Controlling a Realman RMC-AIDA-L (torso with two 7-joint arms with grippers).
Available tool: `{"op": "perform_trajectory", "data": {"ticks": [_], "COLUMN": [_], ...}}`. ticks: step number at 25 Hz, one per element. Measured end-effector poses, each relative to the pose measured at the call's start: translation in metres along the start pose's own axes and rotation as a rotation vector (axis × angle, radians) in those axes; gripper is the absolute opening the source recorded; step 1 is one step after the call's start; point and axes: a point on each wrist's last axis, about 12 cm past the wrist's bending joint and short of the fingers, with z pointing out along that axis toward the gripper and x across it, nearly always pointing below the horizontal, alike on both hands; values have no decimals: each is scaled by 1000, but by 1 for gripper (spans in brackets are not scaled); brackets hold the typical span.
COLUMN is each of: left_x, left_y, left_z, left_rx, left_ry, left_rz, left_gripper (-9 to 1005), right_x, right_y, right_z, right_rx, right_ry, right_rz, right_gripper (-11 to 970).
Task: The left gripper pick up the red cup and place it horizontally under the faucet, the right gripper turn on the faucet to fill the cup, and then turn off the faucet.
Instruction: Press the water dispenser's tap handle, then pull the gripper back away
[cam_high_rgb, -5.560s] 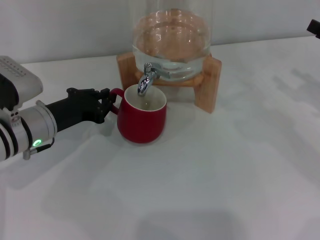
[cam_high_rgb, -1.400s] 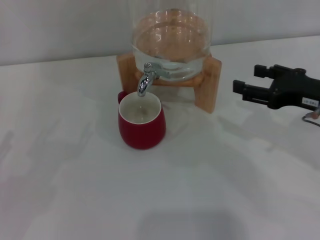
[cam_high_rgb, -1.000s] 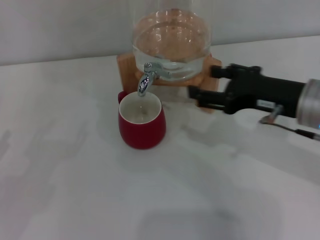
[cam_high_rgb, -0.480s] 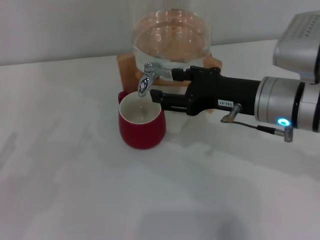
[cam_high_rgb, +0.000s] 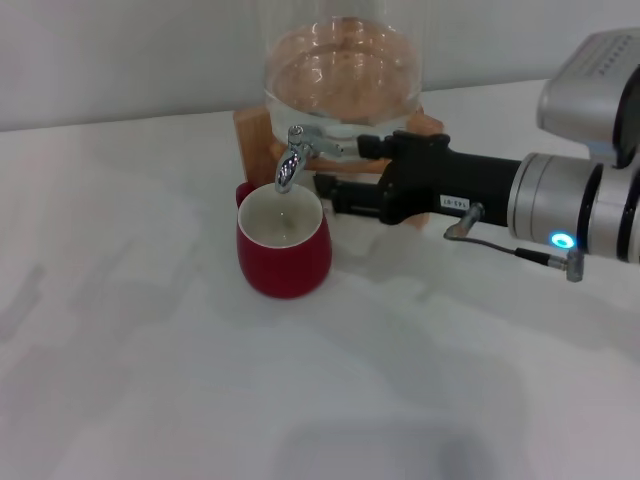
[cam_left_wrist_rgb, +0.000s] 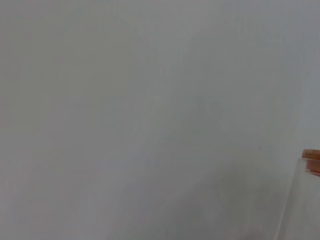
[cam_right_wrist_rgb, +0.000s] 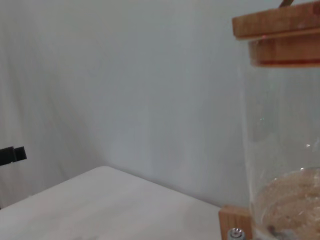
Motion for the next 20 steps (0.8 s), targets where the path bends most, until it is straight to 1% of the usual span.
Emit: {"op": "perform_trajectory", "data": {"ticks": [4, 11, 16, 20], "left_x": [0, 1, 2, 3], "left_y": [0, 0, 0, 0], "left_z": [0, -2, -4, -5], "left_rx": [1, -5, -10, -11], "left_ry": [0, 2, 3, 3], "left_rz": [-1, -6, -9, -11], "left_gripper": [700, 700, 701, 701], "right_x": [1, -3, -6, -7], "right_y": [9, 17, 24, 27], "right_z": [7, 17, 20, 21], "right_rx": [-30, -60, -92, -108], "right_ry": [9, 6, 8, 11], "right_rz": [-9, -26, -46, -52], "right_gripper": [781, 780, 780, 780]}}
